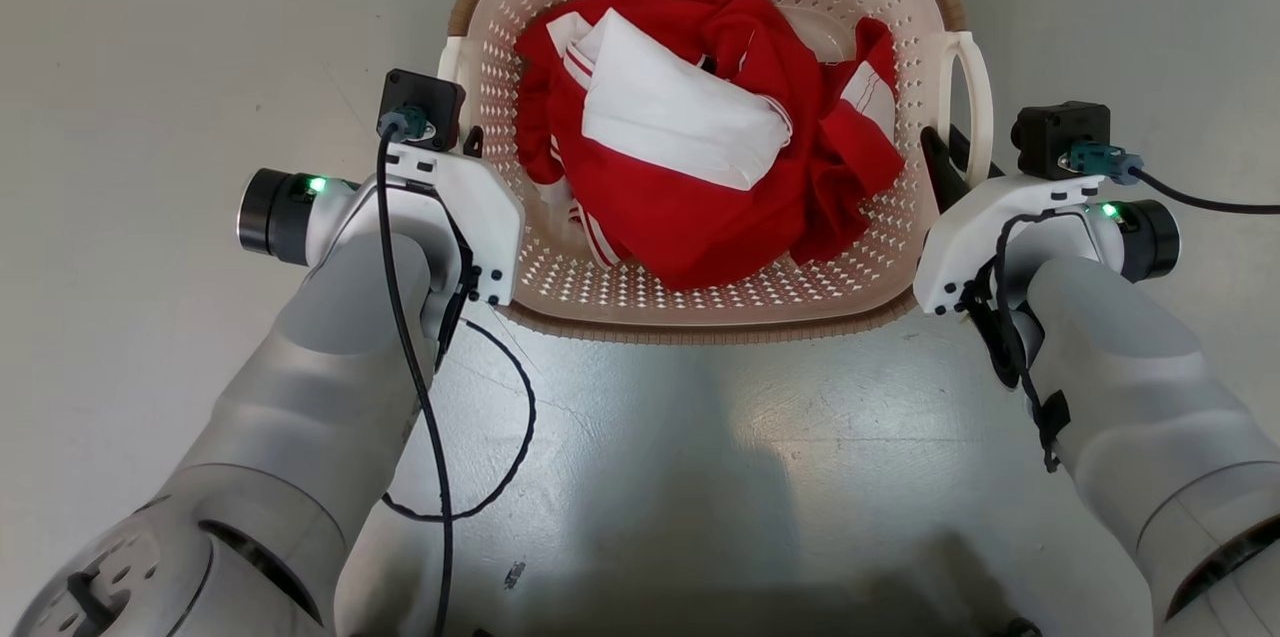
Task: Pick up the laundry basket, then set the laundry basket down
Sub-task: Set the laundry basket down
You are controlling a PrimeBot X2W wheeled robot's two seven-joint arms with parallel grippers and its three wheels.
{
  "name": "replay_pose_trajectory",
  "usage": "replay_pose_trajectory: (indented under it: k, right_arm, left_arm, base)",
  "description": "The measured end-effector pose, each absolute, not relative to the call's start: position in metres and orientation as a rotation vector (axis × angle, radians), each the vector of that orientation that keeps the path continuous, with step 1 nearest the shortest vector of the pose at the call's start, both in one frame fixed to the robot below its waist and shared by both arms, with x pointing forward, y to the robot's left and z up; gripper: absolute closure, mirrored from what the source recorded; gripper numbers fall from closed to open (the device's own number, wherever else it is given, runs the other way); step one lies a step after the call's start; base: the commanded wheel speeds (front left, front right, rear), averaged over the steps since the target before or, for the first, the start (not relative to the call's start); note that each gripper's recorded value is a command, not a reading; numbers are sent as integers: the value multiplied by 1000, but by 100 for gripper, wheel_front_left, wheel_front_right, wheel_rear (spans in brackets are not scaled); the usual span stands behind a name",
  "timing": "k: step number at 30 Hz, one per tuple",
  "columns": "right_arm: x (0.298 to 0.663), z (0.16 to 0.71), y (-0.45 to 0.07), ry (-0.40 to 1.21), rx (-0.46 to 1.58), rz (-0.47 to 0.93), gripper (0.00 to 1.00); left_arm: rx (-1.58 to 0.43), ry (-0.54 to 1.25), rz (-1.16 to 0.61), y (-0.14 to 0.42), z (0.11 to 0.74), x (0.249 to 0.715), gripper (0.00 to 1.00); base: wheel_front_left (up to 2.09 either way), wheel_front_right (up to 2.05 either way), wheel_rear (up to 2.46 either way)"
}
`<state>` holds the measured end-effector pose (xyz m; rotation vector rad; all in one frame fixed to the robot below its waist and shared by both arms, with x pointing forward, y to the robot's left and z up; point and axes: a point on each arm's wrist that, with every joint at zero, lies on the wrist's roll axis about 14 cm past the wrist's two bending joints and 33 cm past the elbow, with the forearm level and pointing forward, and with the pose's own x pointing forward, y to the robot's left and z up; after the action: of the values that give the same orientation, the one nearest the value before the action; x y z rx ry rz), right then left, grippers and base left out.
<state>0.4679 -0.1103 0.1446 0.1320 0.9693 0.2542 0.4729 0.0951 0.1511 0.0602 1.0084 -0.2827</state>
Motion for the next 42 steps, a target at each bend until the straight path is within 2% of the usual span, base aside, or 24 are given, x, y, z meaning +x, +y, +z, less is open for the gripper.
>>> replay_pose_trajectory:
  k: [12, 16, 21, 23, 24, 25, 26, 27, 28, 29, 31, 32, 36, 42]
  right_arm:
    - [465, 137, -112, 981, 134, 243, 100]
    - [465, 136, -112, 978, 134, 243, 100]
    - [465, 136, -113, 978, 130, 241, 98]
    - [465, 135, -113, 978, 125, 244, 80]
    - [465, 135, -113, 979, 120, 249, 72]
    - [464, 135, -111, 980, 120, 256, 63]
    - [464, 135, -111, 980, 120, 256, 53]
    - [464, 134, -110, 980, 122, 260, 24]
    - [464, 134, -109, 979, 125, 261, 24]
    - [464, 135, -108, 978, 131, 260, 0]
    - [465, 135, -105, 976, 142, 259, 0]
    - [465, 135, -103, 975, 143, 262, 0]
    - [466, 135, -104, 972, 140, 259, 0]
    - [468, 136, -107, 966, 135, 252, 0]
  left_arm:
    - [65, 1008, -292, 94, 144, 473, 92]
    - [72, 1005, -295, 94, 143, 474, 74]
    - [74, 998, -299, 94, 143, 475, 70]
    - [69, 1000, -296, 93, 143, 475, 61]
    - [67, 1000, -297, 93, 143, 475, 53]
    - [67, 999, -299, 92, 142, 475, 53]
    - [67, 999, -299, 92, 142, 475, 41]
    - [67, 998, -299, 92, 142, 475, 38]
    - [67, 998, -300, 92, 142, 476, 38]
    - [66, 997, -302, 91, 142, 476, 33]
    - [61, 995, -304, 89, 142, 476, 20]
    - [58, 995, -304, 88, 143, 476, 19]
    - [54, 992, -305, 87, 143, 478, 2]
    - [61, 986, -303, 87, 145, 480, 0]
  base:
    - [0, 0, 0]
    - [0, 0, 0]
    - [0, 0, 0]
    - [0, 0, 0]
    - [0, 0, 0]
    - [0, 0, 0]
    - [0, 0, 0]
    - [0, 0, 0]
    - [0, 0, 0]
    - [0, 0, 0]
    - [0, 0, 0]
    - [0, 0, 0]
    - [0, 0, 0]
    - [0, 0, 0]
